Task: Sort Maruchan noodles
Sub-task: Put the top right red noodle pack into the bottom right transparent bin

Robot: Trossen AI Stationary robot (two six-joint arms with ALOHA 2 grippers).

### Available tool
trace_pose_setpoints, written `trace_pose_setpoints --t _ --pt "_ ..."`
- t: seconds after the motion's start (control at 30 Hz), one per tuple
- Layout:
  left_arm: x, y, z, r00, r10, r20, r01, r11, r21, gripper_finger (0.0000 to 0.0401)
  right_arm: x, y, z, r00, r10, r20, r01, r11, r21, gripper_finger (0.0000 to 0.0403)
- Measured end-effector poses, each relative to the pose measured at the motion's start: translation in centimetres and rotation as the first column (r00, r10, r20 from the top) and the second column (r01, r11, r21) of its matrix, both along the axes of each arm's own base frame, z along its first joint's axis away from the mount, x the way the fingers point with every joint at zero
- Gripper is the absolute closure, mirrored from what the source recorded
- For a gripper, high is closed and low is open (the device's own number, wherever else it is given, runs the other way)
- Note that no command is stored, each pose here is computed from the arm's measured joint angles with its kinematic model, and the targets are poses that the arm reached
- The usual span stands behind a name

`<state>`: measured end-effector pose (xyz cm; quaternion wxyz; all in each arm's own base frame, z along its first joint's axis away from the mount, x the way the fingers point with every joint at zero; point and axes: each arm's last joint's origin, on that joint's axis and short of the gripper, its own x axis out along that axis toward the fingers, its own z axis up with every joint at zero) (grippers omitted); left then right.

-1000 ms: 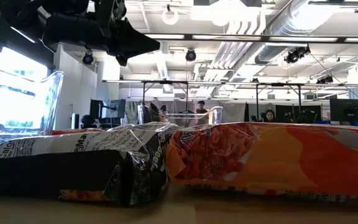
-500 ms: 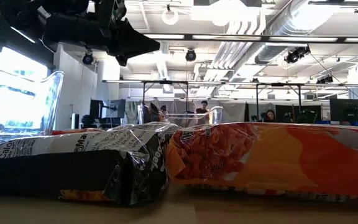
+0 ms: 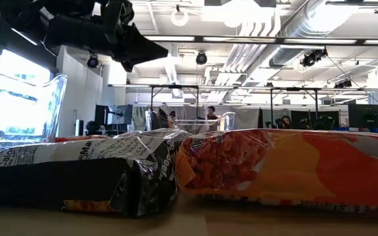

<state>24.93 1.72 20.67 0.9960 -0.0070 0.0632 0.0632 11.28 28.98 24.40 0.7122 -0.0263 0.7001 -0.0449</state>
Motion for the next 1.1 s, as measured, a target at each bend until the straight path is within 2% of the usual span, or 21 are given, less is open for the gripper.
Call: trace_pose_setpoints --t 0.27,0.47,0.63,0.77,1.1 --pt "0.0 0.0 -0.1 1.000 0.000 -0.009 0.000 1.000 0.000 0.0389 -0.2 -0.1 0.0 0.999 -0.024 -0.032 0.024 1.000 -0.002 0.0316" --pt "0.0 -0.2 -0.1 1.000 -0.002 -0.009 0.003 1.000 0.008 0.0389 -0.5 0.5 -0.9 0.994 0.000 -0.113 -0.001 1.000 -0.004 0.0316" --pt "0.0 -0.5 -0.1 1.000 0.005 -0.011 -0.005 1.000 0.021 0.0389 -0.1 0.8 -1.3 0.999 0.007 -0.042 -0.008 1.000 -0.020 0.0316" --pt "0.0 -0.5 -0.1 1.000 0.005 -0.010 -0.005 1.000 0.018 0.0389 0.0 0.7 -1.3 0.999 -0.003 -0.033 0.003 1.000 -0.021 0.0313" --pt "0.0 -0.5 -0.1 1.000 0.006 -0.009 -0.005 1.000 0.012 0.0389 0.5 0.6 -1.3 0.997 -0.030 -0.065 0.031 1.000 0.003 0.0225"
